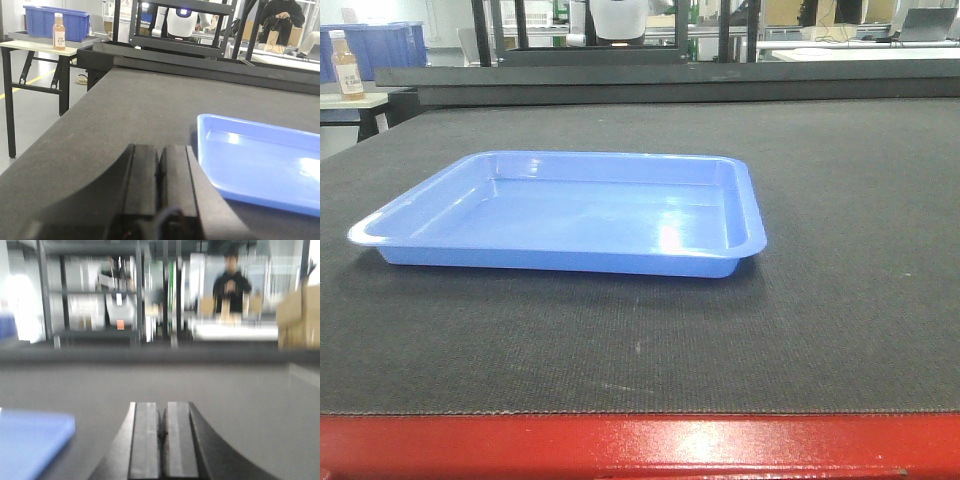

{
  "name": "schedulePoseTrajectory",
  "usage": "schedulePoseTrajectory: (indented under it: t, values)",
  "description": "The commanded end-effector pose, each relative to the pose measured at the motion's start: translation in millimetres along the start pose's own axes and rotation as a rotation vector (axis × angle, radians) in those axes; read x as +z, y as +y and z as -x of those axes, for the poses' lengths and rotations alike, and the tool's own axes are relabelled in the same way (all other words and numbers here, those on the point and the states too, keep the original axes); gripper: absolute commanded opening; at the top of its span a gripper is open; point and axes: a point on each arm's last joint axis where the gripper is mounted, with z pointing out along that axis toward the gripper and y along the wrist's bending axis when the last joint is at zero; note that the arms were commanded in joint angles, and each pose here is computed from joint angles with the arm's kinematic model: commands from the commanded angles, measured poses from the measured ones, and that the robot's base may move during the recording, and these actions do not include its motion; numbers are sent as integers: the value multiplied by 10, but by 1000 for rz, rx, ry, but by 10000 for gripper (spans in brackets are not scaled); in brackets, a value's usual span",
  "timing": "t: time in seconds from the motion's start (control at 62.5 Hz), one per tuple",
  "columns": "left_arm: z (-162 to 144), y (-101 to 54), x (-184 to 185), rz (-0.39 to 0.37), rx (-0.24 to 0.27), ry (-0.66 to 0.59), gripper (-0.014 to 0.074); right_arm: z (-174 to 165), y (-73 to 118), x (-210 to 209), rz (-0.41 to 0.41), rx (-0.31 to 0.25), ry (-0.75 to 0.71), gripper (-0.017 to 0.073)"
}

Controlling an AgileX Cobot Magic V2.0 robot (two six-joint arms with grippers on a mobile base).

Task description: Grab blue tray and place on right shelf

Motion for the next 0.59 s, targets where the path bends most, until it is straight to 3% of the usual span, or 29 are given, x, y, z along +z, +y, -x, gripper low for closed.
schedulePoseTrajectory:
  t: [0.0,0.128,0.24,0.352,0.448,0.496,0.576]
  values:
    - [555,-66,-53,-15,17,-121,-48,571,42,-10,10,1,-176,22]
    - [1149,-140,-14,-13,50,-54,-12,976,88,181,15,1,-68,29]
    - [1494,-183,160,-9,51,23,141,1166,108,459,13,0,5,153]
    - [1618,-210,443,-10,39,154,338,1211,128,766,23,5,81,379]
    - [1643,-261,664,-46,46,255,412,1198,178,1000,59,14,155,542]
    - [1658,-300,773,-73,77,311,426,1206,232,1126,93,26,207,601]
    - [1701,-384,963,-121,128,431,426,1232,347,1282,159,57,300,588]
